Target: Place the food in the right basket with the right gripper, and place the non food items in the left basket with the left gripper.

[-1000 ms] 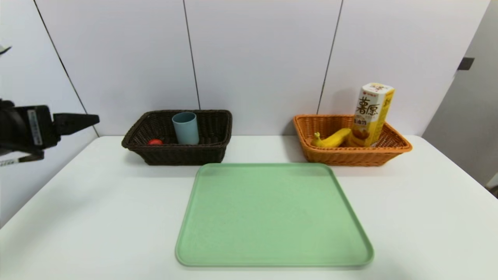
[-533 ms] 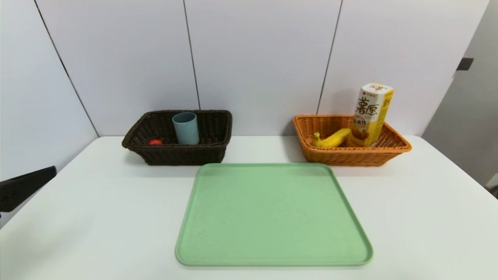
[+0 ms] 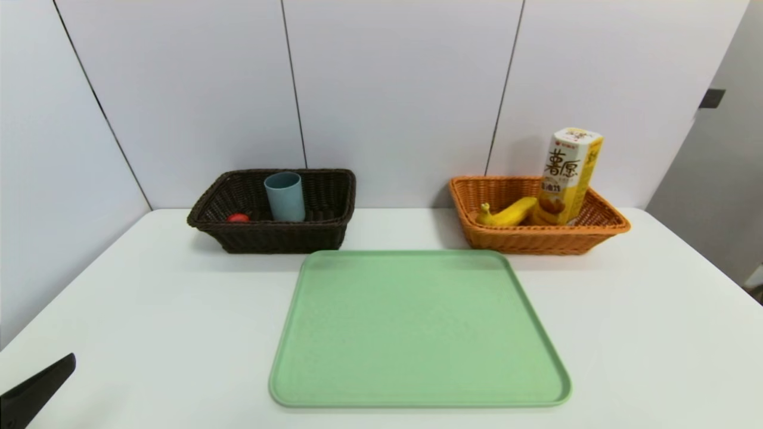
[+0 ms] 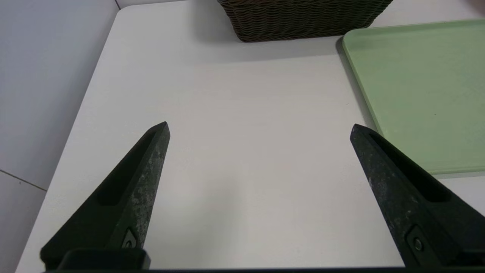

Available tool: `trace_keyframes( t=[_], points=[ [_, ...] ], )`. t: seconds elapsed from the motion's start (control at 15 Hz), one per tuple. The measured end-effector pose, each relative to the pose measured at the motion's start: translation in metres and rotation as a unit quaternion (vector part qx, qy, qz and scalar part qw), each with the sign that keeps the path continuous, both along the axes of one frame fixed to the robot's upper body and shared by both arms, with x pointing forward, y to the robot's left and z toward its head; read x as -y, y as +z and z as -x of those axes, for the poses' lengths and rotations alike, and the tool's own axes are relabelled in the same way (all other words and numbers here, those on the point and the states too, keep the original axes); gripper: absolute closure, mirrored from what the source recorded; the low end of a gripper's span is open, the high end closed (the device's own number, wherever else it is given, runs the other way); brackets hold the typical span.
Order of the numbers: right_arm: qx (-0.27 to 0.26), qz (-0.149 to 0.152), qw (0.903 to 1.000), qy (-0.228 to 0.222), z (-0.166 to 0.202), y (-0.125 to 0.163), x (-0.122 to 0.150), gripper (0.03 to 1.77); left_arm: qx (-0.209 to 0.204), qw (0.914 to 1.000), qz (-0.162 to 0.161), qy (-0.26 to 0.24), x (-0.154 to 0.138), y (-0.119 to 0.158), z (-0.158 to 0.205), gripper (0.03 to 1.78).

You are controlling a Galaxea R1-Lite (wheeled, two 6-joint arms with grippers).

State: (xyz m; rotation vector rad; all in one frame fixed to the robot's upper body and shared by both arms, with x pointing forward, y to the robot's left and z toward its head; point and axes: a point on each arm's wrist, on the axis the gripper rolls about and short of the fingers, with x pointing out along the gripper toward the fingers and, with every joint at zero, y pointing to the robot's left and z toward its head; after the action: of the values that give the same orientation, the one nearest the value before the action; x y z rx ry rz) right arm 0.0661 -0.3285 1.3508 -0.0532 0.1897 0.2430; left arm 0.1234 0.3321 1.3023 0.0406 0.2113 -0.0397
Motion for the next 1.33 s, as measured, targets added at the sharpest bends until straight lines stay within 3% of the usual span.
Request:
trace_keyframes(
  t=[0.4, 0.87, 1.13, 1.33],
  points=[
    [0.003, 0.007, 1.0, -0.002, 0.004, -0.027, -0.001, 0.1, -0.006, 0.9991, 0.013, -0.041, 0.001, -0.043, 0.018, 0.12],
    [0.074, 0.014, 0.9971, -0.01, -0.006, -0.062, 0.0, 0.1, 0.034, 0.998, 0.017, -0.05, 0.001, -0.078, 0.021, 0.12],
    [0.11, 0.026, 0.9922, -0.054, -0.016, -0.083, 0.003, 0.1, 0.029, 0.9987, 0.016, -0.039, 0.001, -0.098, 0.026, 0.12],
    [0.124, 0.062, 0.9853, -0.1, -0.023, -0.103, 0.005, 0.1, 0.021, 0.999, 0.017, -0.036, 0.001, -0.105, 0.03, 0.12]
  ],
)
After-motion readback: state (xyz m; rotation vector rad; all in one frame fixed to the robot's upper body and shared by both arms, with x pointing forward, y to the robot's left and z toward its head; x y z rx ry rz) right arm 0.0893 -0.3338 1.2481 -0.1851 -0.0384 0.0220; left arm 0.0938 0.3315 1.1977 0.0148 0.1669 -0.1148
